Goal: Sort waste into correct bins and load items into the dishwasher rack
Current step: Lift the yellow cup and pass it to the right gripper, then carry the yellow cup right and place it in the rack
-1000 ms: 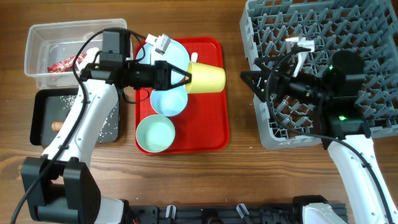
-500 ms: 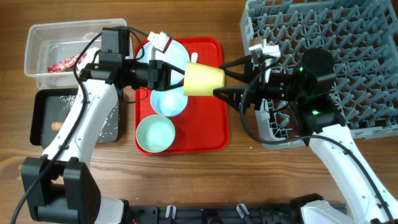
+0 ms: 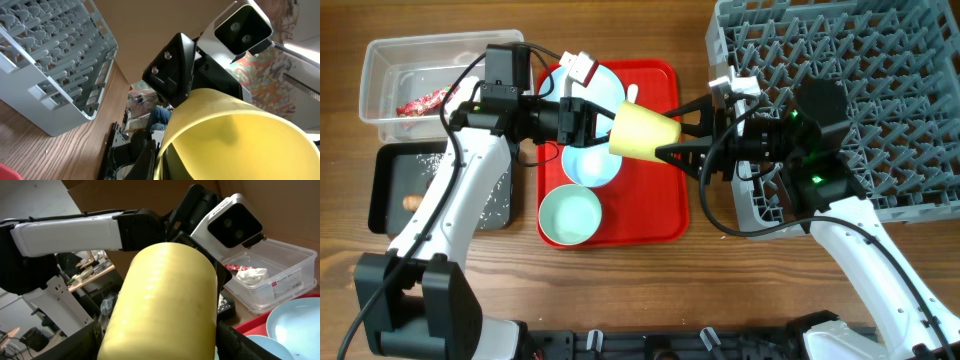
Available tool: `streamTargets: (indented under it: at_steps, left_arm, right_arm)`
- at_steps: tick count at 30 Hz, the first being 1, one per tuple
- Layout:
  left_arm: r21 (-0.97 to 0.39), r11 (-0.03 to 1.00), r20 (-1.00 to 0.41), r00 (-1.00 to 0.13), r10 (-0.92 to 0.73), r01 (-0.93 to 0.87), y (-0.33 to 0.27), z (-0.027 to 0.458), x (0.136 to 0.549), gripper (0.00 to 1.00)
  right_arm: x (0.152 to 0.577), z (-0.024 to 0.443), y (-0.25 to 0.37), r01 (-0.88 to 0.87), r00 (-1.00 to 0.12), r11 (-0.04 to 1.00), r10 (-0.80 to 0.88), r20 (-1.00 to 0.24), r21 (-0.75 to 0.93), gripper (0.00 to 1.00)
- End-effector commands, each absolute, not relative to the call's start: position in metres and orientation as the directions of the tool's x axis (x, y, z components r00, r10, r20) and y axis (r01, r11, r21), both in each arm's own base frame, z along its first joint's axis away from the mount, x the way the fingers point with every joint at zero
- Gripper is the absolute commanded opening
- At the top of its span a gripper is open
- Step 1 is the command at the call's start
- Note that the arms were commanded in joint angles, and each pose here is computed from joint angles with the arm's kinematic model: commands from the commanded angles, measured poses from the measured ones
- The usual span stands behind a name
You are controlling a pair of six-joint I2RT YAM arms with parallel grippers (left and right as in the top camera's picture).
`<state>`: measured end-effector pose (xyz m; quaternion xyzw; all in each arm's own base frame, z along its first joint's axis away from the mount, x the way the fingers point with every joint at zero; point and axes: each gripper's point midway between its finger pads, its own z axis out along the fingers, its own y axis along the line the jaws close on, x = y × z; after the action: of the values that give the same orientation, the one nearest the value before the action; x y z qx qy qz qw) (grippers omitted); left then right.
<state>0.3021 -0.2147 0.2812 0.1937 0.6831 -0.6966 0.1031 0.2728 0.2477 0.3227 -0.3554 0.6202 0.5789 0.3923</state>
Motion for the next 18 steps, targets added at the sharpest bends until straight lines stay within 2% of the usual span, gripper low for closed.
streamTargets:
  at_steps: [1, 3, 8, 12, 18]
  left_arm:
    - [-0.901, -0.065, -0.433, -0.892, 0.128, 0.428, -0.216, 0.29, 0.298, 0.04]
    - [-0.902, -0.065, -0.432, -0.892, 0.128, 0.428, -0.216, 0.29, 0.298, 0.04]
    - [-0.902, -0.065, -0.432, -0.892, 0.128, 0.428, -0.216, 0.29, 0.298, 0.04]
    - [-0.902, -0.065, -0.432, -0.892, 0.128, 0.428, -0.216, 0.29, 0.298, 0.04]
    - [-0.901, -0.063, -0.433, -0.892, 0.128, 0.428, -0.216, 0.29, 0.298, 0.04]
  right_arm:
    - [0.256, 0.33, 0.256, -0.908, -0.418, -0.008, -0.016, -0.908, 0.418, 0.7]
    - [0.256, 0.33, 0.256, -0.908, -0.418, -0.008, -0.016, -0.908, 0.418, 0.7]
    - [0.273, 0.32, 0.257, -0.887, -0.457, 0.073, 0.0, -0.889, 0.456, 0.84]
    - [0.284, 0.306, 0.259, -0.862, -0.499, 0.103, -0.003, -0.866, 0.496, 0.85]
    - [0.278, 0.306, 0.261, -0.876, -0.482, 0.045, -0.019, -0.876, 0.481, 0.77]
